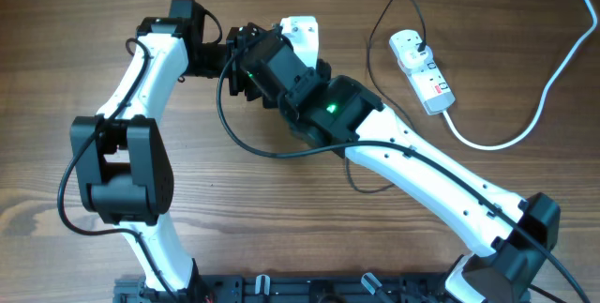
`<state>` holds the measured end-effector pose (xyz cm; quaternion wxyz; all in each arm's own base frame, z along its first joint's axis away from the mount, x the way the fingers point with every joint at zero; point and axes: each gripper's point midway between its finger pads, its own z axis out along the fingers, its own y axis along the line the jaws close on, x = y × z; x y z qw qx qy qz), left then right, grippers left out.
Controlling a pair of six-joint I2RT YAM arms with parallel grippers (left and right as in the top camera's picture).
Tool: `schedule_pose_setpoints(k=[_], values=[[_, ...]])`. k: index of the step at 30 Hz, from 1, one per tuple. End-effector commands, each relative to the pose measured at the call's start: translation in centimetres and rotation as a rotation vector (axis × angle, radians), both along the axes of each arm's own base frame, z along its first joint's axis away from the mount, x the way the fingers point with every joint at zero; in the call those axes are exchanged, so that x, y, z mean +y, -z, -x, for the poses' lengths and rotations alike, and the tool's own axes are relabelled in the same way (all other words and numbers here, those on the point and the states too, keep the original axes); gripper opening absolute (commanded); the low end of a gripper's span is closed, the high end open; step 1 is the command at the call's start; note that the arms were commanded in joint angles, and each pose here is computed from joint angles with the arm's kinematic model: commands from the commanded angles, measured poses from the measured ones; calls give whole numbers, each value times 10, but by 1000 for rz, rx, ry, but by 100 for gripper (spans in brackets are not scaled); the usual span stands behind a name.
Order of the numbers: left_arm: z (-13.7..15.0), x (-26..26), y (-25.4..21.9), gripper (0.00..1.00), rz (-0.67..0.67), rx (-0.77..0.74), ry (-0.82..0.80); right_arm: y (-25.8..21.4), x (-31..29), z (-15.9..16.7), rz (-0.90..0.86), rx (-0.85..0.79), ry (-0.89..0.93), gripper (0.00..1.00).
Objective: Plug charger to phone and switch on socket
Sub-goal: 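Reach the right gripper toward the black cable near the power strip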
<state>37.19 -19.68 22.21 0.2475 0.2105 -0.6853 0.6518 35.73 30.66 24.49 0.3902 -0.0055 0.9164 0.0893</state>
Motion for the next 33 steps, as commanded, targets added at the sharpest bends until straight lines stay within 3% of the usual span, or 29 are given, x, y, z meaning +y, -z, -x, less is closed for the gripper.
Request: schedule_pose_setpoints(k=[1, 6, 11, 15, 28, 31, 33], values=[[3, 1, -23, 84, 38, -56, 0, -20, -9, -8, -214, -34, 243, 4], [1, 3, -23, 89, 38, -71, -4, -40, -19, -5, -629, 6, 588, 5], [-1, 5, -23, 59, 38, -70, -12, -41, -18, 0, -864, 88, 764, 5], [-1, 6, -24, 46, 37, -57, -15, -39, -16, 2, -893, 114, 785, 5], [-1, 6, -23, 43, 33, 16, -15, -25, -5, 7, -983, 221, 869, 5], [-1, 6, -23, 40, 33, 15, -15, -23, -5, 7, -977, 223, 872, 5], [-1, 6, -23, 31, 33, 16, -15, -23, -4, 7, -979, 226, 870, 5]])
